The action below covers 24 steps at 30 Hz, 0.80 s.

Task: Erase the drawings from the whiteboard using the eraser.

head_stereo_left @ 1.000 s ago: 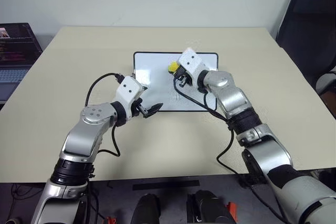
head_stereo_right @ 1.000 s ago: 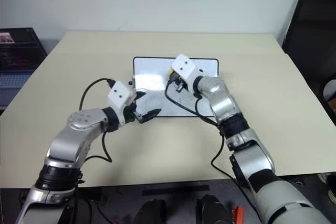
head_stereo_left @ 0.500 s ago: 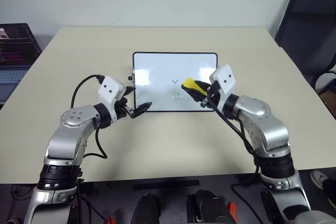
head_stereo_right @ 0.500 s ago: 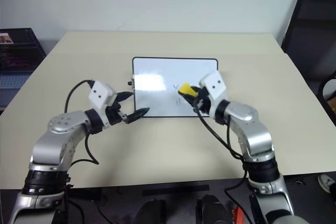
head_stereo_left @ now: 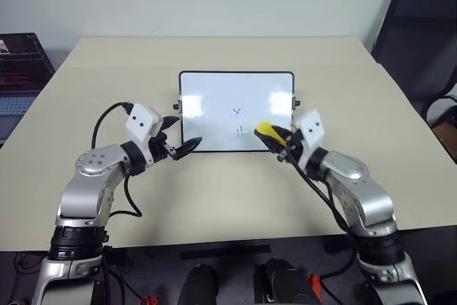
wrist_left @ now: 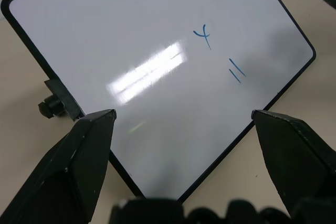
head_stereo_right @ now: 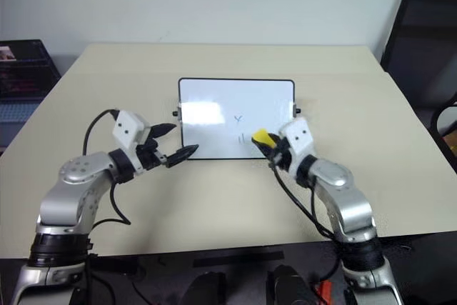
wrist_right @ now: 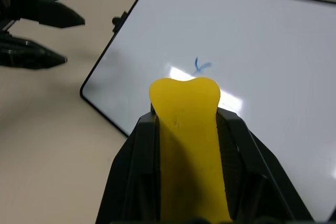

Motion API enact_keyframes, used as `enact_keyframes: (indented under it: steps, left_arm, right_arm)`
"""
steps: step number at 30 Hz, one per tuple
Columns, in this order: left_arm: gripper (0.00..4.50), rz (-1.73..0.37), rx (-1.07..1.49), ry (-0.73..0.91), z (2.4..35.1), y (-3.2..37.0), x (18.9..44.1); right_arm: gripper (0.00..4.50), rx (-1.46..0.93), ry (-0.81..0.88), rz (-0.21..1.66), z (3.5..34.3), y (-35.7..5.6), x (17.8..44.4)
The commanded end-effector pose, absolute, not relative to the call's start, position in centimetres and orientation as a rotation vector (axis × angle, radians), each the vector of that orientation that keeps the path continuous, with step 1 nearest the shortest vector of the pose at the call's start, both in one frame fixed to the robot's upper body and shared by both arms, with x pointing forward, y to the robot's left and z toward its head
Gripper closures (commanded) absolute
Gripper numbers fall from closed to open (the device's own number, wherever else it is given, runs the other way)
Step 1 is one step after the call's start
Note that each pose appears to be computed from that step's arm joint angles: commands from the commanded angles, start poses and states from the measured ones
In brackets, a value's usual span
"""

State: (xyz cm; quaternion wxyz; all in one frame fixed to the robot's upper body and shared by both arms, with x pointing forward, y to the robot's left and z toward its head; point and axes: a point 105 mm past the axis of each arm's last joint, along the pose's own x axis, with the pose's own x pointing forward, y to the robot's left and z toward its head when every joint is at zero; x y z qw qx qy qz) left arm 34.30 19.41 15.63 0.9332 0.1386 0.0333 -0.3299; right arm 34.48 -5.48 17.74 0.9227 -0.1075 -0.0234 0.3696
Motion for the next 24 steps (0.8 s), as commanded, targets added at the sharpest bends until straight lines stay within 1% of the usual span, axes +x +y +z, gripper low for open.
enact_keyframes:
  steps: [1,6,9,14,17,21,24]
  left_arm:
    - [0.0,-0.675,0.327,0.041,16.4,19.4,34.5]
    - [0.0,-0.691,0.331,0.042,16.3,18.9,34.5]
    - [0.0,-0.709,0.333,0.039,16.3,18.4,34.3]
    - [0.0,-0.731,0.341,0.041,16.1,17.9,34.0]
    - [0.0,-0.738,0.34,0.041,16.0,17.7,33.7]
    - [0.0,-0.747,0.34,0.04,15.9,17.4,33.5]
    - [0.0,-0.756,0.339,0.038,15.9,17.1,33.5]
  right_arm:
    - [3.42,-0.336,-0.119,0.749,19.7,-3.9,36.0]
    - [3.42,-0.511,-0.143,0.756,20.4,-1.3,38.7]
    - [3.42,-0.579,-0.122,0.768,19.9,-0.5,39.9]
    - [3.42,-0.644,-0.085,0.716,19.1,-0.3,42.2]
    - [3.42,-0.704,-0.03,0.753,17.5,-0.6,42.3]
    - [3.42,-0.76,0.045,0.835,15.2,-0.9,41.3]
    - [3.42,-0.781,0.046,0.84,14.9,-1.1,41.1]
